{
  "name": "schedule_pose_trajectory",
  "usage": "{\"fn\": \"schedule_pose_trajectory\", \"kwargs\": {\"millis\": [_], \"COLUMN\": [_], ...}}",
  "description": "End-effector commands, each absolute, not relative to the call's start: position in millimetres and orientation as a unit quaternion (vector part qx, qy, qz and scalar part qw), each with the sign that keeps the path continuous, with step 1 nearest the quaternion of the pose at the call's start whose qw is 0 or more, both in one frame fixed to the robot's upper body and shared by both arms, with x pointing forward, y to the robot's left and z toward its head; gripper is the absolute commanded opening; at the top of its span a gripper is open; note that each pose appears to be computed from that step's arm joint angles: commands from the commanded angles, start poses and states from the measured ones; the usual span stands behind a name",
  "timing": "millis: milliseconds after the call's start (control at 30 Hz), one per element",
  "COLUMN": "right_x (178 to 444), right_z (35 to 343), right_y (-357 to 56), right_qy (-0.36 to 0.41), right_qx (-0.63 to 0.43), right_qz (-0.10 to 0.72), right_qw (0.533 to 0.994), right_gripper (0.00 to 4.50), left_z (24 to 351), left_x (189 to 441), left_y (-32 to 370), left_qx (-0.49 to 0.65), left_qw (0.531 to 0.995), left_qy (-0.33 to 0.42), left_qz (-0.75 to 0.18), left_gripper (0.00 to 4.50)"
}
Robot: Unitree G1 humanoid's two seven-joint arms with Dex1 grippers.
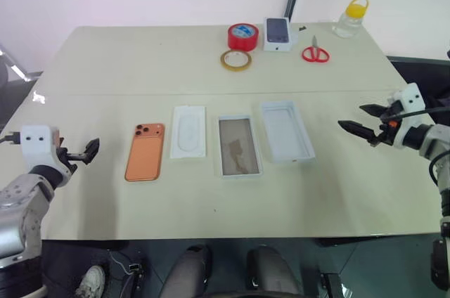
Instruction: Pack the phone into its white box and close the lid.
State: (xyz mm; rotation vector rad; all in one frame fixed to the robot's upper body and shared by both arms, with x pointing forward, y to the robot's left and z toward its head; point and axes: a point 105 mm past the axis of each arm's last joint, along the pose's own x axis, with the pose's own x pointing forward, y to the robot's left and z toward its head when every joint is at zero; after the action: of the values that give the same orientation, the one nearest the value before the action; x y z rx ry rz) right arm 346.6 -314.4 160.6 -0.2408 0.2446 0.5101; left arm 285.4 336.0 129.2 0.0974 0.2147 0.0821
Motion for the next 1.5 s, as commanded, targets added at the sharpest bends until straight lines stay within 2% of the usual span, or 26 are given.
{"fn": "schedule_pose_trajectory", "kwargs": {"millis": [33, 300, 433, 633, 767, 833, 1067, 1500], "right_x": [345.2, 349.3, 351.9, 344.5, 325.2, 314.1, 289.1, 290.7], "right_z": [178.3, 182.6, 186.5, 190.4, 182.9, 181.9, 180.2, 169.8], "right_y": [-312.9, -303.9, -286.6, -229.6, -178.1, -157.7, -123.3, -116.4], "right_qy": [0.091, 0.079, 0.068, 0.052, 0.06, 0.057, 0.051, 0.052], "right_qx": [-0.128, -0.133, -0.139, -0.16, -0.185, -0.199, -0.207, -0.203], "right_qz": [0.258, 0.269, 0.293, 0.378, 0.446, 0.473, 0.514, 0.515], "right_qw": [0.953, 0.951, 0.943, 0.911, 0.874, 0.856, 0.831, 0.831], "right_gripper": [4.43, 4.43, 4.43, 4.43, 4.43, 4.43, 4.43, 4.43], "left_z": [141.7, 141.8, 143.3, 143.5, 148.6, 144.9, 135.6, 112.9], "left_x": [287.1, 286.4, 290.1, 311.5, 319.0, 323.6, 329.5, 326.9], "left_y": [338.2, 336.0, 323.0, 251.3, 197.4, 181.1, 160.8, 148.0], "left_qx": [0.066, 0.061, 0.036, -0.004, -0.03, -0.052, -0.129, -0.149], "left_qw": [0.993, 0.994, 0.996, 0.991, 0.977, 0.971, 0.949, 0.93], "left_qy": [0.087, 0.086, 0.083, 0.098, 0.106, 0.13, 0.209, 0.296], "left_qz": [0.043, 0.038, 0.018, -0.095, -0.181, -0.196, -0.198, -0.156], "left_gripper": [4.5, 4.5, 4.5, 4.5, 4.5, 4.5, 4.5, 4.5]}}
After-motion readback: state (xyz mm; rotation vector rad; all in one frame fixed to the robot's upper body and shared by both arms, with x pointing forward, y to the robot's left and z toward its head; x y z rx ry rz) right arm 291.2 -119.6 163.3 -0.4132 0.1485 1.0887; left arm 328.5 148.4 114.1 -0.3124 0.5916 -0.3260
